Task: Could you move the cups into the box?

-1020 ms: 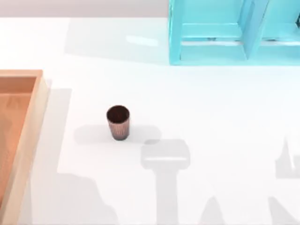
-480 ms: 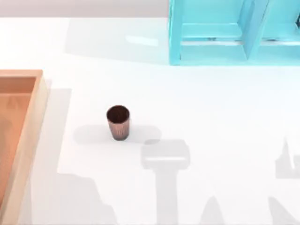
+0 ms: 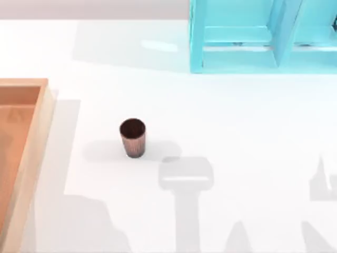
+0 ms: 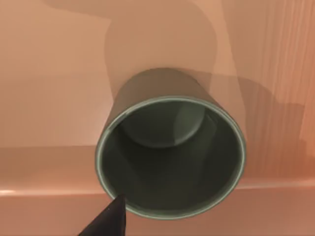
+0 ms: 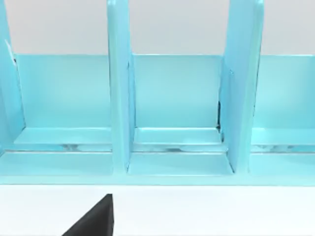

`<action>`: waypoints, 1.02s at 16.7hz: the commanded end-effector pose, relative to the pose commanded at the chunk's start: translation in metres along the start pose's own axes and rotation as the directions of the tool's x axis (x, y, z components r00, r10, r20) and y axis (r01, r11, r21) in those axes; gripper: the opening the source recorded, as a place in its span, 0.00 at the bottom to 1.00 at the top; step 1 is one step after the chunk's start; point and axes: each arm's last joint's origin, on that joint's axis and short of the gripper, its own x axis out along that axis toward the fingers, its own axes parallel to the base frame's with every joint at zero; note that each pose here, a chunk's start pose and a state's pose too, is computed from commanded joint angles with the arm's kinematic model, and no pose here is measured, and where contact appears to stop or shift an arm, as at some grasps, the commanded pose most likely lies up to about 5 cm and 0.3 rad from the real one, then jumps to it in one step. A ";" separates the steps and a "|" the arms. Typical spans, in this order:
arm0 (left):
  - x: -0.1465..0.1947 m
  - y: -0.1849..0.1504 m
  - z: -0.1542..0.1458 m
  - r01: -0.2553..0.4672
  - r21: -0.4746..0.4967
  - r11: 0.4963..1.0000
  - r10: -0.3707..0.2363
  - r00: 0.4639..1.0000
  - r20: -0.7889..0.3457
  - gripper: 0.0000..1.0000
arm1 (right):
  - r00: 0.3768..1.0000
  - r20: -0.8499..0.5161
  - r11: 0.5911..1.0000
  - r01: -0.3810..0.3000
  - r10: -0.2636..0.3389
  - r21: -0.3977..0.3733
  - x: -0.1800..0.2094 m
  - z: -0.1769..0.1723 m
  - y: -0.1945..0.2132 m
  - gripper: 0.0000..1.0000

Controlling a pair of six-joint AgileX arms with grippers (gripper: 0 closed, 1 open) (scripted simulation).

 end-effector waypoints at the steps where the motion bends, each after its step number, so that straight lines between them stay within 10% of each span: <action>1: 0.000 0.000 0.000 0.000 0.000 1.000 0.000 1.000 0.000 1.00 | 1.000 0.000 1.000 0.000 0.000 0.000 0.000 0.000 0.000 1.00; 17: -0.100 -0.006 0.002 0.000 0.001 1.000 0.000 1.000 0.001 1.00 | 1.000 0.000 1.000 0.000 0.000 0.000 0.000 0.000 0.000 1.00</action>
